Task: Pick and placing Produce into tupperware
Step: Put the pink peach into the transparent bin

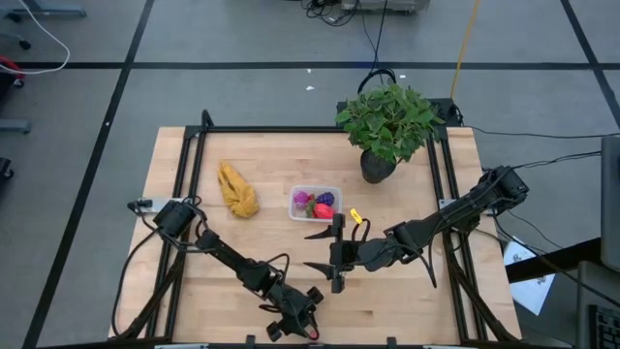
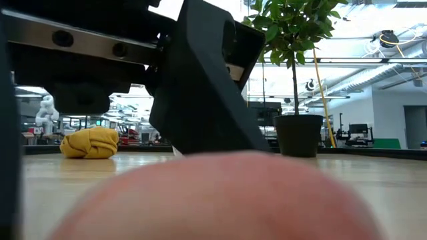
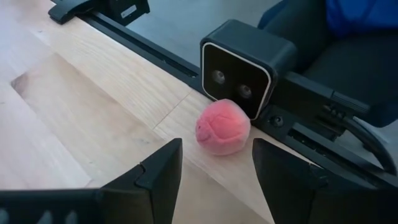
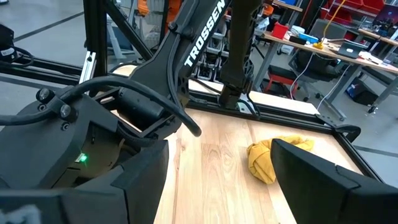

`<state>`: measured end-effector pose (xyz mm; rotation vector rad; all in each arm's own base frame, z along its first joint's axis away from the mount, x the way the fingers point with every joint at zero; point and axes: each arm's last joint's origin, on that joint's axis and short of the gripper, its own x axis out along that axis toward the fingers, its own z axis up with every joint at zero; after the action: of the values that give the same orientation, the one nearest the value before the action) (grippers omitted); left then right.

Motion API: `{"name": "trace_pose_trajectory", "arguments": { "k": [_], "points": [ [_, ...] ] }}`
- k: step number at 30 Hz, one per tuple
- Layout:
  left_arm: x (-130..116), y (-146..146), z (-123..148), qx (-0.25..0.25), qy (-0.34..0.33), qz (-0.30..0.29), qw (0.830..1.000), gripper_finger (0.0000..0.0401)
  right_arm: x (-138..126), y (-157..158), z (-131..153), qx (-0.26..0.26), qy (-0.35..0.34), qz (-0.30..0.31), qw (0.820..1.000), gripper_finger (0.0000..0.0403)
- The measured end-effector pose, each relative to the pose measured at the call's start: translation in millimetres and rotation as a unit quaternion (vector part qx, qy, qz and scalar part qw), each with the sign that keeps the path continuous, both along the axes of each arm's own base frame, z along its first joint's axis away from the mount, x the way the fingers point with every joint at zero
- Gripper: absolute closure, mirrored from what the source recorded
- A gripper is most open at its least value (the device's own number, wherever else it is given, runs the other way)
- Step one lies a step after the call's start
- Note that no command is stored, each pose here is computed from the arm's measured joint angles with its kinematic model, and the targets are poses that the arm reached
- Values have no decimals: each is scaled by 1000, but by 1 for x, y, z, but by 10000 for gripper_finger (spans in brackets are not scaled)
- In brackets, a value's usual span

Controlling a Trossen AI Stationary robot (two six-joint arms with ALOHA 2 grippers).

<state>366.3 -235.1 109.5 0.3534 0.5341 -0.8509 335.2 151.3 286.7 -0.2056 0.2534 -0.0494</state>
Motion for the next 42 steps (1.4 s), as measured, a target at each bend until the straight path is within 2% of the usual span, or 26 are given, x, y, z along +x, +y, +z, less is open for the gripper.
{"name": "trace_pose_trajectory", "arguments": {
  "k": [16,28,42],
  "points": [
    [0,0,0,-3,1,2,1000,200,0,0,0,0,0,0,1000,128],
    [0,0,0,-7,3,-4,1000,289,0,0,0,0,0,0,1000,128],
    [0,0,0,-7,2,-4,1000,311,0,0,0,0,1,0,1000,128]
  ]
}}
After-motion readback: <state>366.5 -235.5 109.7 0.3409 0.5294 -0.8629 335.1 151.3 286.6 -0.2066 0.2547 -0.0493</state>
